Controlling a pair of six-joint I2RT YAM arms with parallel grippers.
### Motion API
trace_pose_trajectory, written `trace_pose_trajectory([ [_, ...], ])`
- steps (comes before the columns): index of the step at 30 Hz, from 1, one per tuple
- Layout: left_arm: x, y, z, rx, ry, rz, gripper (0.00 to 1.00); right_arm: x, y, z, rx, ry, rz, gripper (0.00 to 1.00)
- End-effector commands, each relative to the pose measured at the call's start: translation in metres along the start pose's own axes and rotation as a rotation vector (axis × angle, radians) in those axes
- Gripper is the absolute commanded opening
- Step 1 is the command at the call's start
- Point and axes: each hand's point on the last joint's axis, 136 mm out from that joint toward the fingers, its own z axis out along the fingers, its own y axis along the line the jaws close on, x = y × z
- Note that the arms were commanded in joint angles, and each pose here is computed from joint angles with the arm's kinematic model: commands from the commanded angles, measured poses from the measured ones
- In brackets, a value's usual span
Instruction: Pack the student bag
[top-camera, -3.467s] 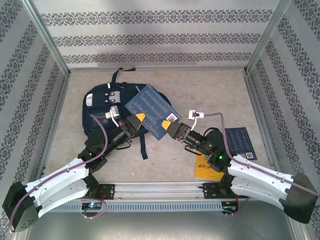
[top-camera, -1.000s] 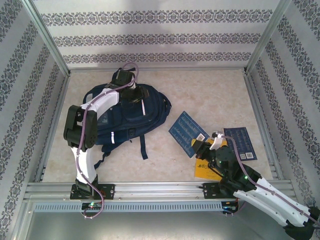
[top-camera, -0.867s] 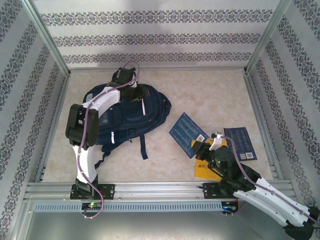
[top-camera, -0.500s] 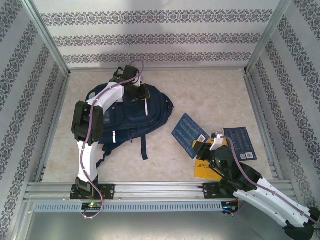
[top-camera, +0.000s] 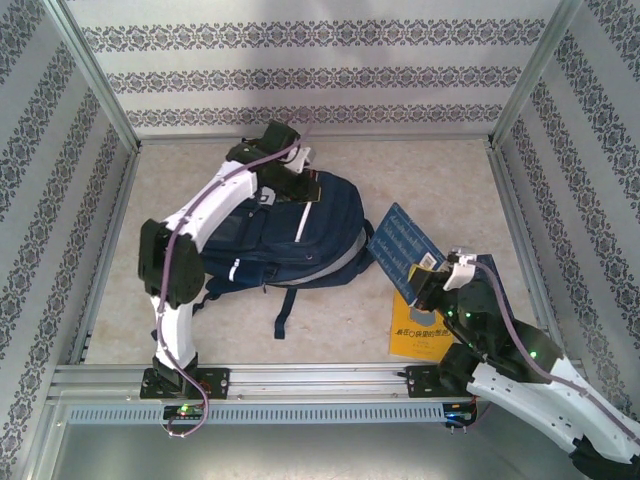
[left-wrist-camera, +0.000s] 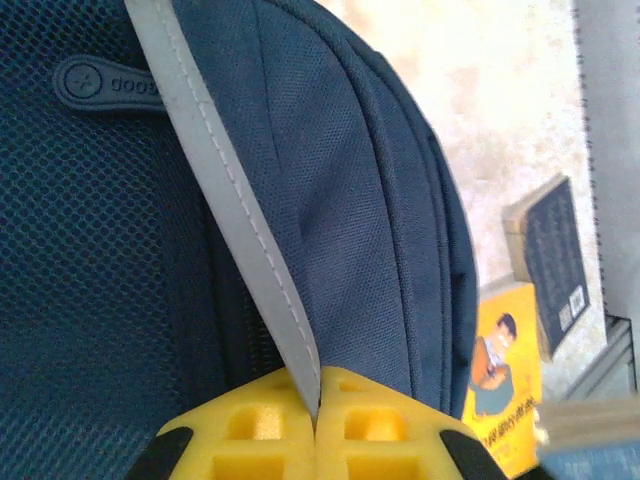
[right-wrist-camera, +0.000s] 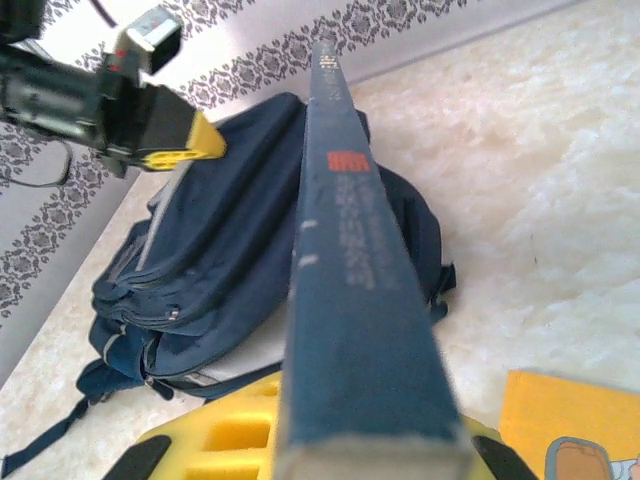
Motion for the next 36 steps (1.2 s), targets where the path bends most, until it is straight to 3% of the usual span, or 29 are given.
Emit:
trace_pose_trajectory([
  [1, 0.002, -0.048, -0.083, 0.085, -0.102, 0.162, 0.0, -0.021, 0.0, -0.016, 0.024, -0.033, -0.037, 0.0],
  [7, 0.013, -0.068, -0.13, 0.147, -0.148, 0.266, 0.0, -0.013, 0.043, -0.009, -0.173, 0.052, 0.054, 0.0],
  [12, 0.012, -0.074, -0.144, 0.241, -0.155, 0.279, 0.0, 0.002, 0.05, 0.011, -0.171, 0.118, 0.116, 0.0],
  [17, 0.012, -0.086, -0.152, 0.31, -0.169, 0.314, 0.0, 0.015, 0.081, 0.031, -0.339, 0.196, 0.26, 0.0],
  [22, 0.012, -0.096, -0.156, 0.369, -0.166, 0.322, 0.0, 0.026, 0.091, 0.06, -0.417, 0.261, 0.418, 0.0],
  [30, 0.015, -0.102, -0.159, 0.406, -0.16, 0.34, 0.0, 0.019, 0.099, 0.101, -0.425, 0.233, 0.521, 0.0],
  [36, 0.017, -0.102, -0.157, 0.421, -0.153, 0.336, 0.0, 0.023, 0.111, 0.139, -0.438, 0.28, 0.579, 0.0],
])
